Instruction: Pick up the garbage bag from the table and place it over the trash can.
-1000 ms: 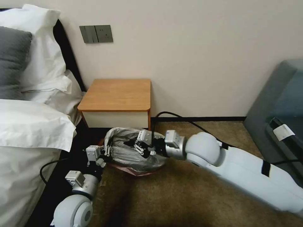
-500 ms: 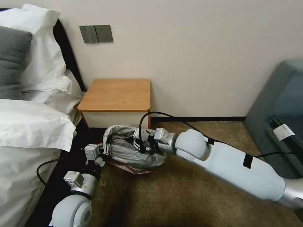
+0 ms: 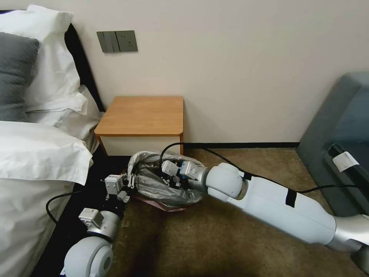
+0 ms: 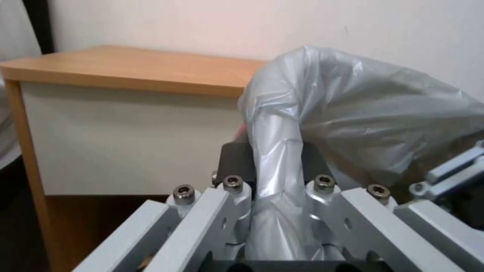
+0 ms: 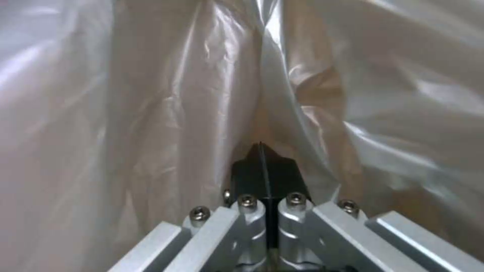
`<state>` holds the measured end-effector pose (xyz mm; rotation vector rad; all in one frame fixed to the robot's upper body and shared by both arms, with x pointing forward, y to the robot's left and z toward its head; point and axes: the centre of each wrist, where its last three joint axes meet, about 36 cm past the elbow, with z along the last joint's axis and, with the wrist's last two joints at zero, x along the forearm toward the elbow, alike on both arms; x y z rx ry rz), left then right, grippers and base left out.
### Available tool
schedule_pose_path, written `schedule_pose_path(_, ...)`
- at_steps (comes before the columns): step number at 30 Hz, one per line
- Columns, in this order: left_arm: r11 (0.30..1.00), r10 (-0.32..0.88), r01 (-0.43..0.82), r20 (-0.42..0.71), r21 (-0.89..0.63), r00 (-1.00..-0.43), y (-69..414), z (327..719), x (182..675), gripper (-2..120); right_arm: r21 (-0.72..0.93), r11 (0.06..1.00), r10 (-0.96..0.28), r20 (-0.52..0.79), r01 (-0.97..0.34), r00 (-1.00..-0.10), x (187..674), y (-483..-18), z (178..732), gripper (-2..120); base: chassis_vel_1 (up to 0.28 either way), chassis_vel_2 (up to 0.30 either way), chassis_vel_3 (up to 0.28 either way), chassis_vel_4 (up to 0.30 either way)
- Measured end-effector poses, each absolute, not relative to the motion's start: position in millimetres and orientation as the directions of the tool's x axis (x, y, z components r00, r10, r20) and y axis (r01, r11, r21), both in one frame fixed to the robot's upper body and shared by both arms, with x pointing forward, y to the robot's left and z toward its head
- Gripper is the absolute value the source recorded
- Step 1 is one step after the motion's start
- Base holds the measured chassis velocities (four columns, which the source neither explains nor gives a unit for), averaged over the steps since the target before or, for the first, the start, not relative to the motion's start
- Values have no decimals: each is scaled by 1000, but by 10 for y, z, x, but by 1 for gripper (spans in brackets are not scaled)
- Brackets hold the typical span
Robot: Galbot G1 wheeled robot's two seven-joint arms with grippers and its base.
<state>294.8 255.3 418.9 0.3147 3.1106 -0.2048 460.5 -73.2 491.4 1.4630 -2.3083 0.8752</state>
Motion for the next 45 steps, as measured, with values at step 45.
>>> schedule_pose_path(45, 953, 292, 298, -106, -47, -951, 2457, 4133, 2908, 8, -406, 380, -539, 632, -831, -556, 4677, -501, 4567, 0, 0, 0, 0, 0)
